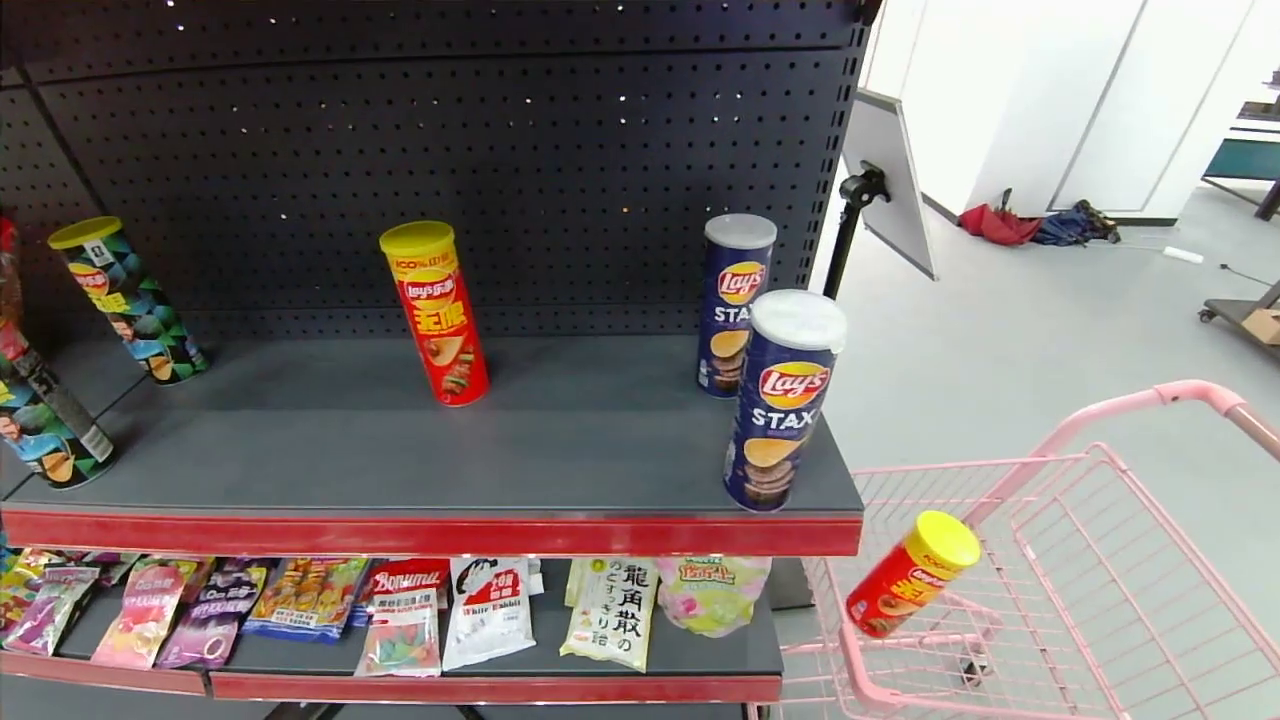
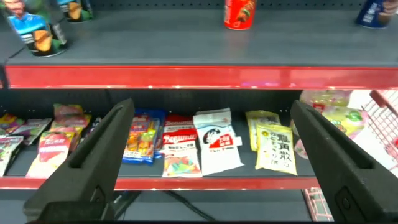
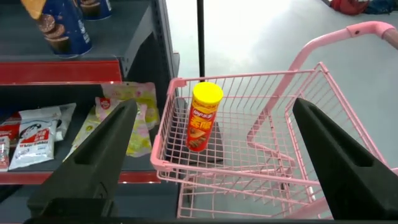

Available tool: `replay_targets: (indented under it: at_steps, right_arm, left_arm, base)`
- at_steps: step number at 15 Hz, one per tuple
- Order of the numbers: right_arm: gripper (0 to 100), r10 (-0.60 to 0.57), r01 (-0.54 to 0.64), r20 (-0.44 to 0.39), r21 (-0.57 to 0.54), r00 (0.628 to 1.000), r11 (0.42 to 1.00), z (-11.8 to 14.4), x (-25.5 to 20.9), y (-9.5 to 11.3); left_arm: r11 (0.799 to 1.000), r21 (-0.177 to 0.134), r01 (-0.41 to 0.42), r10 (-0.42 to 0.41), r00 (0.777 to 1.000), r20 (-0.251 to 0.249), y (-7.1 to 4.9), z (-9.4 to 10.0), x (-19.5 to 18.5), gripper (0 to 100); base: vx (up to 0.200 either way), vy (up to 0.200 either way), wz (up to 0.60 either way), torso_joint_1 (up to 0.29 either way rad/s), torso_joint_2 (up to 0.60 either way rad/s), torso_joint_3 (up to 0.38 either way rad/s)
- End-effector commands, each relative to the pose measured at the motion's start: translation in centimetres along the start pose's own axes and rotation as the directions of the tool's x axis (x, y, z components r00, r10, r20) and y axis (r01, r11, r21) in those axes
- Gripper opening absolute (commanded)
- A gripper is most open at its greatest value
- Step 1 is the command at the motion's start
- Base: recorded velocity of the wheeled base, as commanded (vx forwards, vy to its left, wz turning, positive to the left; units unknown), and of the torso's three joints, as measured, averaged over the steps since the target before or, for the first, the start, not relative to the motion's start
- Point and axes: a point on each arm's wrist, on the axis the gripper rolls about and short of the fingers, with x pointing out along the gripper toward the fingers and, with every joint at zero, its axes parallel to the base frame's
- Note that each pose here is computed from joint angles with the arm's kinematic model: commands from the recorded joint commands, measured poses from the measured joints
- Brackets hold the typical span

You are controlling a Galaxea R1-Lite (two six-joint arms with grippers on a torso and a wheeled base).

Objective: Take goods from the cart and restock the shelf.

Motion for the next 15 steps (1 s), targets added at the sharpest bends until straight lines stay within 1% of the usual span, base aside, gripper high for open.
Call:
replay_targets:
  at_steps: [1,9,15]
  right_arm:
    - [100,-0.001,0.001,0.0,-0.001,1.0,1.0,0.01,0.0,0.0]
    - [100,-0.001,0.001,0.0,-0.001,1.0,1.0,0.01,0.0,0.0]
    - [100,-0.002,0.002,0.0,0.0,1.0,1.0,0.01,0.0,0.0]
  left_arm:
    - [1.0,0.0,0.0,0.0,1.0,0.001,0.0,0.0,-0.01,100]
    - [1.0,0.0,0.0,0.0,1.0,0.0,0.0,0.01,0.01,100]
    - [1.0,-0.002,0.0,0.0,1.0,0.001,0.0,0.0,-0.01,100]
  base:
    - [0.0,0.0,0.0,0.0,0.0,0.0]
    - [0.0,0.0,-0.6,0.004,0.0,0.004]
    - [0.0,0.0,0.0,0.0,0.0,0.0]
